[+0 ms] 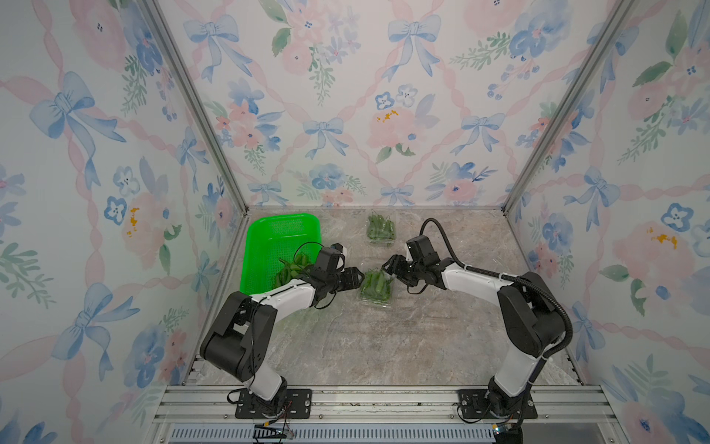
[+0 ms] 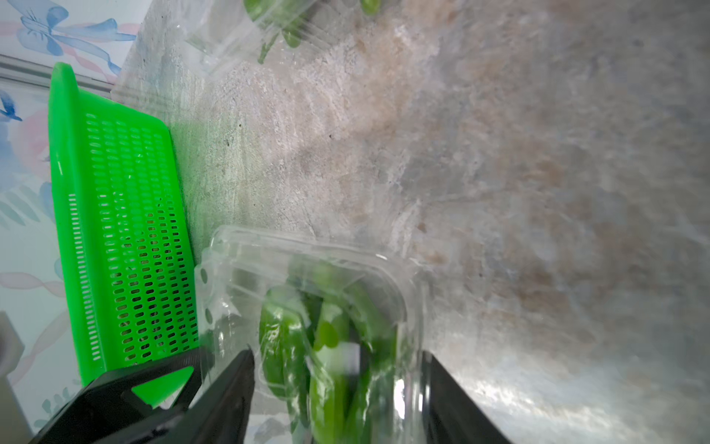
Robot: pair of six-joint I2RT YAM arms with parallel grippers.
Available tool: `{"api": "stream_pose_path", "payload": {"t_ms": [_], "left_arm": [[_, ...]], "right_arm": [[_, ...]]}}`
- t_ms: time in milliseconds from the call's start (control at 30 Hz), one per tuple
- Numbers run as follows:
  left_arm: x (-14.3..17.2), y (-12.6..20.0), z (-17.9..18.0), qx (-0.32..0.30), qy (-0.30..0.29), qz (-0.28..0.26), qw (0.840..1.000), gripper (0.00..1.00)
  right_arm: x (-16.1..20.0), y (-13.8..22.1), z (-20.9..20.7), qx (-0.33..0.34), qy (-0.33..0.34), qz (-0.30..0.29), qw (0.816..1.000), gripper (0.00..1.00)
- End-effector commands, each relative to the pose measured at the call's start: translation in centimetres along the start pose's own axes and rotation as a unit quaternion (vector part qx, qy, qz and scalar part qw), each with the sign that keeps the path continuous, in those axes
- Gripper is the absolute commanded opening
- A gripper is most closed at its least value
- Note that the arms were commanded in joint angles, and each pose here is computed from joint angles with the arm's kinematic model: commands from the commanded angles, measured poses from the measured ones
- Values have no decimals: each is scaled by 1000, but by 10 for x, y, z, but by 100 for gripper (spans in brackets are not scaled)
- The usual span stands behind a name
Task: Take small green peppers out of containers
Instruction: Adjust the packing box at the center of the board.
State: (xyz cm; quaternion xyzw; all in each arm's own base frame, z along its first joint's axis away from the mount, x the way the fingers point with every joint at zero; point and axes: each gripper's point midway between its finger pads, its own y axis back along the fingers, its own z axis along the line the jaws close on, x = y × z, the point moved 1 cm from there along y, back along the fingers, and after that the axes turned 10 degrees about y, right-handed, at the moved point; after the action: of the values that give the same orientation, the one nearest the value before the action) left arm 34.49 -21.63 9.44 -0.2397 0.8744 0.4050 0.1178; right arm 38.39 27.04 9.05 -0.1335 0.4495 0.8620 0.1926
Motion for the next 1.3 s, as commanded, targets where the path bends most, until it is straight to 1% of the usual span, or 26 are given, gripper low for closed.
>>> {"api": "stream_pose_path", "payload": {"t_ms": [0,133,200,333,367,467,600,667,800,967,1067,1267], "left_arm": [[12,8,-2,8,10,1,1000,57],[23,16,-3,17,16,3,1000,57],[34,17,3,13,21,10,1000,57],[46,21,2,19,25,12,999,58],[49,22,1,21,27,13,999,58],[55,26,-2,27,27,13,999,58],[66,30,-10,39,19,20,999,58],[71,35,-12,43,18,20,999,58],[74,47,-1,39,25,0,999,59],[73,60,17,33,43,-22,998,60],[68,67,32,28,63,-39,997,60],[67,68,45,20,73,-42,996,58]], "right_arm": [[3,-4,-3,11,27,30,999,67],[5,-10,2,3,48,56,997,67],[8,-14,5,-3,61,76,995,67],[15,-17,11,-20,95,119,988,67],[18,-17,12,-24,112,129,985,67],[26,-17,19,-54,137,161,976,67],[42,-14,27,-97,172,207,958,67],[47,-11,25,-95,185,221,953,67],[48,-1,22,-96,200,223,949,68],[40,4,18,-88,191,203,956,71],[34,7,20,-84,190,185,960,72],[26,11,28,-94,180,165,965,74]]}}
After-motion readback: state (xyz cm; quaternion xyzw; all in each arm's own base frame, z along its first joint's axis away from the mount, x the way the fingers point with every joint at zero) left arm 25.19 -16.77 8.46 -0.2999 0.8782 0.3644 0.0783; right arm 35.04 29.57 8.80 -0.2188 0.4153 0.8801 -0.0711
